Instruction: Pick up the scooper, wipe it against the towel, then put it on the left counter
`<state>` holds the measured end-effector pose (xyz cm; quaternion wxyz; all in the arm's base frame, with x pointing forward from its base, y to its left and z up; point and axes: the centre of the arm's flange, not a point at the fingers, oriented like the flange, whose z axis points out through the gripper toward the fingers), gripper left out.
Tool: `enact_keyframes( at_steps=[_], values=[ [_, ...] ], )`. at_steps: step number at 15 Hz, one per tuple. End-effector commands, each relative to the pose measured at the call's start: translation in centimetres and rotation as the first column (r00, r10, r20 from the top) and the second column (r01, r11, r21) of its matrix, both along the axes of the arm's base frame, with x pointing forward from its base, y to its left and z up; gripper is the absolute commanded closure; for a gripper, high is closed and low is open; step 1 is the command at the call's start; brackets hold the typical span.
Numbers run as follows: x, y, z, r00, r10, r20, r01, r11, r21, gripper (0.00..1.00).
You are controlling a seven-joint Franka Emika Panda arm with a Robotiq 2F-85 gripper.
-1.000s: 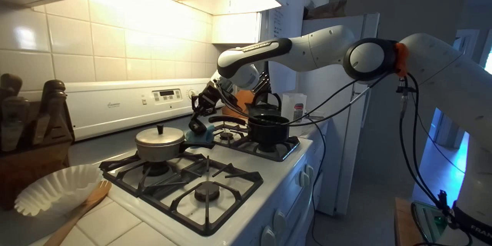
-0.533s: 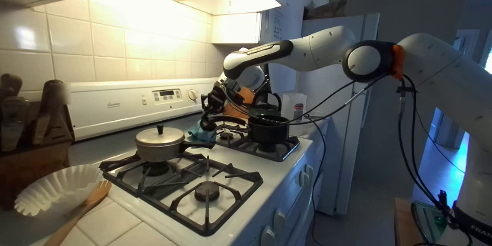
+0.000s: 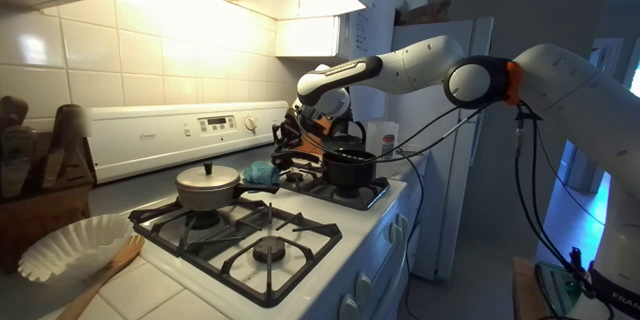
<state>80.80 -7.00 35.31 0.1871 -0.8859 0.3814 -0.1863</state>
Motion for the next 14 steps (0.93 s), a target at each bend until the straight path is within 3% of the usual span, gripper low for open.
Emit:
enact_keyframes(
  at_steps=[1,5,14],
  values=[
    [0.9,2.0,-0.1,0.999,0.049,-0.001,-0.049,0.999,0.01,0.99],
    [2.0,5.9,0.9,0.986,0.161,0.054,-0.162,0.986,0.027,0.99],
    [3.4,10.9,4.4,0.911,0.366,0.188,-0.374,0.927,0.007,0.99]
  ],
)
